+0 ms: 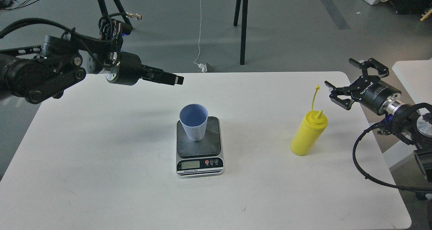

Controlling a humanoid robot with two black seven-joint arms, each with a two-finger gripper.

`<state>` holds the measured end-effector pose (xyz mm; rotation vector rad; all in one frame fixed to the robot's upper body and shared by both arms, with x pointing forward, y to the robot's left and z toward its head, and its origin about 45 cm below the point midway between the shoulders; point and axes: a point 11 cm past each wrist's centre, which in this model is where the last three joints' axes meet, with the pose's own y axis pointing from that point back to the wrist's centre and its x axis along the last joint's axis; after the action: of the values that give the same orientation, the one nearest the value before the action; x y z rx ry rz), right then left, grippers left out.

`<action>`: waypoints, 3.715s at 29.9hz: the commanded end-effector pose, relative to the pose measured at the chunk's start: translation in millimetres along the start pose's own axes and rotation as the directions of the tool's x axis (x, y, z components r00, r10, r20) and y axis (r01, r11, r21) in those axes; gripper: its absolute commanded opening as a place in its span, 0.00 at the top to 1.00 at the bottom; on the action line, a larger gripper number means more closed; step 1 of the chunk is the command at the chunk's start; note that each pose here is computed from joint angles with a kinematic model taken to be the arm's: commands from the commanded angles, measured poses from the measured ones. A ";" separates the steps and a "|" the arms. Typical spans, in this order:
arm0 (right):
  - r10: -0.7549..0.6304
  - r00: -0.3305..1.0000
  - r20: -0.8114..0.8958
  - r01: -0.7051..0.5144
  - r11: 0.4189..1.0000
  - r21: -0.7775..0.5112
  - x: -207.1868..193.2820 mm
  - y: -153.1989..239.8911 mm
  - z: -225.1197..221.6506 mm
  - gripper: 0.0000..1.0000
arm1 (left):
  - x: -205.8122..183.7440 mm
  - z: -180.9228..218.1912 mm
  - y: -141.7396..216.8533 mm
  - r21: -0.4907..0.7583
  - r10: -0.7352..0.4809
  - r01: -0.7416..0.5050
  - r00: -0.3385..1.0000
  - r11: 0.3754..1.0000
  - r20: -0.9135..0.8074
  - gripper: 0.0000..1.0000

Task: Pour seasoning into cup on scale with both arms

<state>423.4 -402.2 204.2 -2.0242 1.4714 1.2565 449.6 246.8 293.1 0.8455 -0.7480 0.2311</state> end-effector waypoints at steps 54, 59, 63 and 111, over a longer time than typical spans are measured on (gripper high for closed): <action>0.081 0.850 0.520 -0.039 0.995 -0.091 77.0 115.2 181.3 0.04 | -22.2 -97.7 43.0 0.093 0.390 -0.480 0.567 0.872 -0.725 0.00; 0.074 0.849 0.523 -0.028 0.995 -0.097 74.7 102.9 189.2 0.04 | -22.9 -98.4 43.5 0.095 0.391 -0.479 0.567 0.872 -0.726 0.00; 0.082 0.852 0.517 -0.025 0.993 -0.116 74.0 93.8 194.5 0.03 | -25.2 -99.3 43.1 0.097 0.389 -0.477 0.565 0.874 -0.727 0.00; -0.020 0.896 -0.445 -0.062 0.983 -0.170 -131.2 -94.4 90.9 0.97 | -29.3 -105.0 48.9 0.110 0.406 -0.504 0.527 0.856 -0.747 0.00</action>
<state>433.3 -242.7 212.9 -2.4007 1.4247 1.2527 458.1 358.8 254.8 0.3406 -0.1541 0.9507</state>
